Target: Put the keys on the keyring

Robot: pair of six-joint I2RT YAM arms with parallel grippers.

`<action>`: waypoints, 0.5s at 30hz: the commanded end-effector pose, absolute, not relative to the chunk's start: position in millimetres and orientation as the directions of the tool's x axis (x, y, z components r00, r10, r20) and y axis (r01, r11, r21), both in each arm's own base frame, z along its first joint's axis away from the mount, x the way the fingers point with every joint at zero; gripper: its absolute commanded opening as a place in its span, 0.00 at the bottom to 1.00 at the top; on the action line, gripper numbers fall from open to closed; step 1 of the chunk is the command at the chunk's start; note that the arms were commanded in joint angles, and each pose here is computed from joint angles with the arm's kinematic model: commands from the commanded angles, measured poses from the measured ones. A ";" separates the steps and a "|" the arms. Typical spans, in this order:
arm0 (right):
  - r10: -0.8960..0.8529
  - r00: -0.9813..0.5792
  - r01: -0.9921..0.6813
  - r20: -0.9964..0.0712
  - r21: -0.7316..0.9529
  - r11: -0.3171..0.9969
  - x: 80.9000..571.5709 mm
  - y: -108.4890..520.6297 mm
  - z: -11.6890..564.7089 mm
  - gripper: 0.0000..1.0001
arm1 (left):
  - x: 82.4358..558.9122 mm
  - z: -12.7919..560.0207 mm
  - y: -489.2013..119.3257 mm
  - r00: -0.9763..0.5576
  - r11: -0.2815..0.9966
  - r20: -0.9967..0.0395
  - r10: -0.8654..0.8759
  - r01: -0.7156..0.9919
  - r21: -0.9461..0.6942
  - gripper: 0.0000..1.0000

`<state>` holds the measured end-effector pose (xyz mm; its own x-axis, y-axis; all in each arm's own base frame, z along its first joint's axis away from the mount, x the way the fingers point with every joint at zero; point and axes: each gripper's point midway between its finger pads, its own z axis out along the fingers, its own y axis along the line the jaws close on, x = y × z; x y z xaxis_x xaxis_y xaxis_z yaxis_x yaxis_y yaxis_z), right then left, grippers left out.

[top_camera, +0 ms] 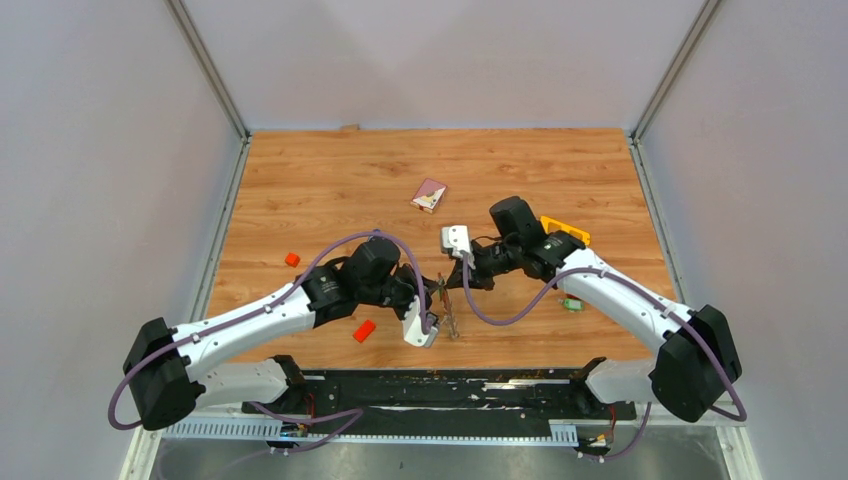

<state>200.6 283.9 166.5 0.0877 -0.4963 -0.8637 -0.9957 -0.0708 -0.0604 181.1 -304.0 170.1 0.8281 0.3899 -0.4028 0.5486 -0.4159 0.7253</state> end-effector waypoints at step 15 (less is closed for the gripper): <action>-0.450 0.083 -0.996 -0.889 -0.092 -0.002 232.2 287.4 194.3 0.00 | 153.0 157.1 -301.0 0.859 -0.502 -0.404 0.314 0.512 0.697 0.00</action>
<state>201.0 282.3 165.8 0.0216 -0.4969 -0.8675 -0.9984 -0.0567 0.0076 179.9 -304.5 169.2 0.8506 0.3736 -0.3700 0.5132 -0.4362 0.7392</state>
